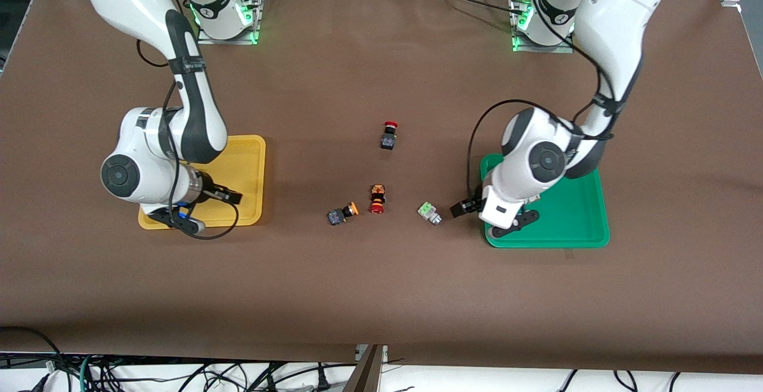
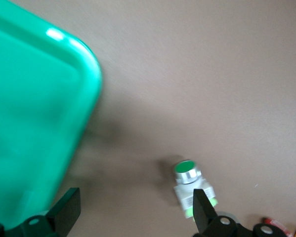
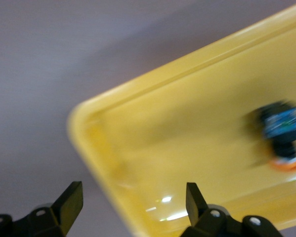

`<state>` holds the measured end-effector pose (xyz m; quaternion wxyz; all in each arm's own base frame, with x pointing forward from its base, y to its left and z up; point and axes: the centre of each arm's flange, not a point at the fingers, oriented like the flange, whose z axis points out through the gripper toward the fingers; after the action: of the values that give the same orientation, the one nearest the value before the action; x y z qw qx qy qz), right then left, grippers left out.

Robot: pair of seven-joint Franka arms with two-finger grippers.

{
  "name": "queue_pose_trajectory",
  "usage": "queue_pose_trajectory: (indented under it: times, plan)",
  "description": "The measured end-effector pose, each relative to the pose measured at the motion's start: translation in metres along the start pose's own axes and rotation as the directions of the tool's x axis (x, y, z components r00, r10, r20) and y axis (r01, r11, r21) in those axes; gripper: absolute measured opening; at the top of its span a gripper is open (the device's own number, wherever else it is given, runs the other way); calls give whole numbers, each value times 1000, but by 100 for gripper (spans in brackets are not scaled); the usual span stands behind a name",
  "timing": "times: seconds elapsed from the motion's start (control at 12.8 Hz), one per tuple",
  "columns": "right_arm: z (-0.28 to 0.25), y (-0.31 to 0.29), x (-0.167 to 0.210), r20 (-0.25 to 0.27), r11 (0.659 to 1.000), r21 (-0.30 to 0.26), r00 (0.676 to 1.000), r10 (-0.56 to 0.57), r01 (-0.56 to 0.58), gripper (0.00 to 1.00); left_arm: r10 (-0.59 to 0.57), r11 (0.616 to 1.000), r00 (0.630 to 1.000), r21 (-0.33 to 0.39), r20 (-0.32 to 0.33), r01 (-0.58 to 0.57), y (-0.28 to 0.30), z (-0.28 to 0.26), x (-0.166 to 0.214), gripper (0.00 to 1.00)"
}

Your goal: Place green and yellow buttons in trays

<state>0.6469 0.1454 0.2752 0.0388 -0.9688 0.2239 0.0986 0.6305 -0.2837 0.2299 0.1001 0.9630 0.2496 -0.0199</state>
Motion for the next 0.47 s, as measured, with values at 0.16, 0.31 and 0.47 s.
queue_pose_trajectory:
  times: [0.16,0.31,0.47]
  plan:
    - [6,-44,-12,24,990,51,991,128,-129,93,-73,997,997,-4,-26,73,20,25,-15,100]
    - [25,-91,-25,45,968,66,970,239,-242,93,-127,992,991,-15,-42,127,41,32,-23,100]
    - [44,-133,-37,58,940,89,944,325,-329,93,-150,989,988,-24,-43,149,52,34,-29,100]
